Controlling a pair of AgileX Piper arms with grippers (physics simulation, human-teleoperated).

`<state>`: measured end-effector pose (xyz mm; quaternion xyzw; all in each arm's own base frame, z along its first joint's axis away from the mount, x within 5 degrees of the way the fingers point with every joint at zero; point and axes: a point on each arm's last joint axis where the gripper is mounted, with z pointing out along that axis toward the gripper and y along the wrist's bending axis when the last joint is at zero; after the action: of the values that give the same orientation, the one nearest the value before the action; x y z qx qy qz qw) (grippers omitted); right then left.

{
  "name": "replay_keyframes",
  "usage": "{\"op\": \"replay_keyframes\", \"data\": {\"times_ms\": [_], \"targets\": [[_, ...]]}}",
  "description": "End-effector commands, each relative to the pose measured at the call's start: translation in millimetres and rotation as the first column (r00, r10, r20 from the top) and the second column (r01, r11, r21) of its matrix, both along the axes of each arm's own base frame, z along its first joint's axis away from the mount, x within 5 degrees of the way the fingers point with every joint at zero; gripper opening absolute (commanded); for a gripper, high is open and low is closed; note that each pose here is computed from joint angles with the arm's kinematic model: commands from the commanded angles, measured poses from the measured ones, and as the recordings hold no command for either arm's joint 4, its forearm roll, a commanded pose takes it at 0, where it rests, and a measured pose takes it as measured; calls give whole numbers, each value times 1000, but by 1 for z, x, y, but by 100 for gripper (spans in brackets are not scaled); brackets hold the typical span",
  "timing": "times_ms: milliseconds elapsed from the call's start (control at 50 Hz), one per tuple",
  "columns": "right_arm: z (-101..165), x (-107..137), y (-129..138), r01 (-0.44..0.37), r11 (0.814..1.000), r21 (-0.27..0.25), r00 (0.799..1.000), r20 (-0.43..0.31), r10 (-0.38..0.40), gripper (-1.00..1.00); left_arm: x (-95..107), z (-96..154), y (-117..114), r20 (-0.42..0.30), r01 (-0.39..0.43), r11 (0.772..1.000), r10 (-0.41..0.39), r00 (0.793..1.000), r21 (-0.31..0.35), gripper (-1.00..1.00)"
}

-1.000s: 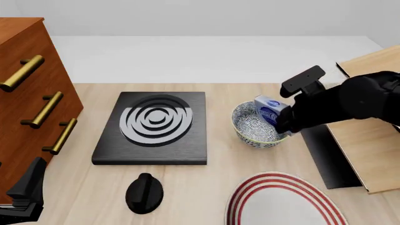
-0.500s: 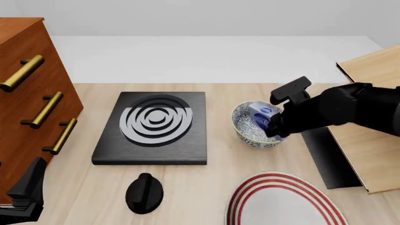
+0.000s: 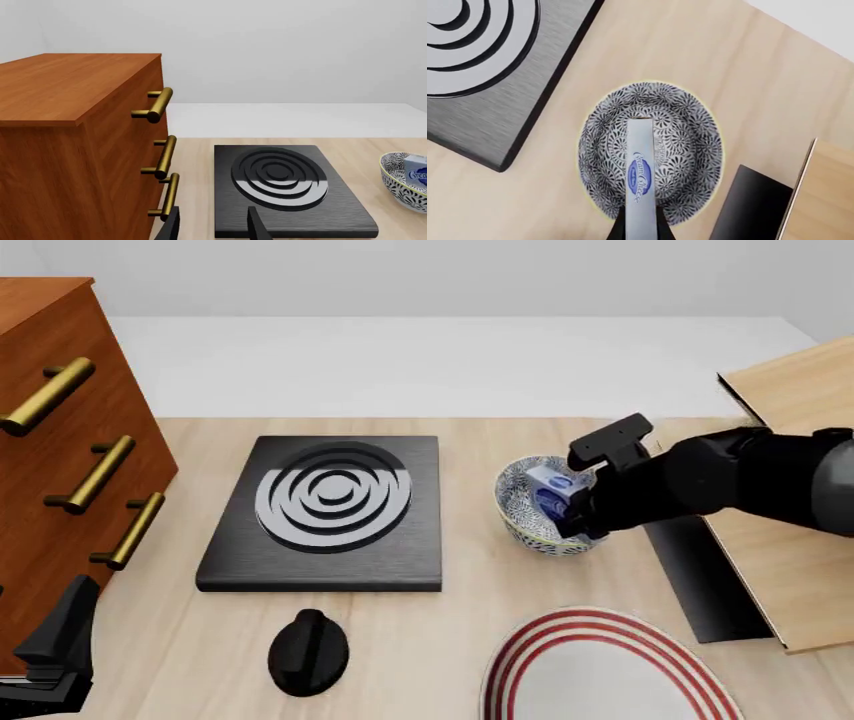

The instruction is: Pick up the cream cheese and put it in the bowl.

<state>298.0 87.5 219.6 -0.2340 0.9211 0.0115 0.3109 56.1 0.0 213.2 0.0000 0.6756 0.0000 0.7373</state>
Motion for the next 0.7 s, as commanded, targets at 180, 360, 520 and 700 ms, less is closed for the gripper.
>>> {"op": "replay_keyframes", "data": {"times_ms": [180,360,520,700], "targets": [[3,-1,2,6,1000,12,1000,8,-6,100,0,0,0,0,0,1000,0,1000,0,100],[9,-3,4,3,1000,17,1000,12,-4,100,0,0,0,0,0,1000,0,1000,0,100],[22,-3,3,-2,1000,18,1000,29,1,100,0,0,0,0,0,1000,0,1000,0,100],[57,-8,6,-11,999,39,997,82,7,100,0,0,0,0,0,1000,0,1000,0,100]]}}
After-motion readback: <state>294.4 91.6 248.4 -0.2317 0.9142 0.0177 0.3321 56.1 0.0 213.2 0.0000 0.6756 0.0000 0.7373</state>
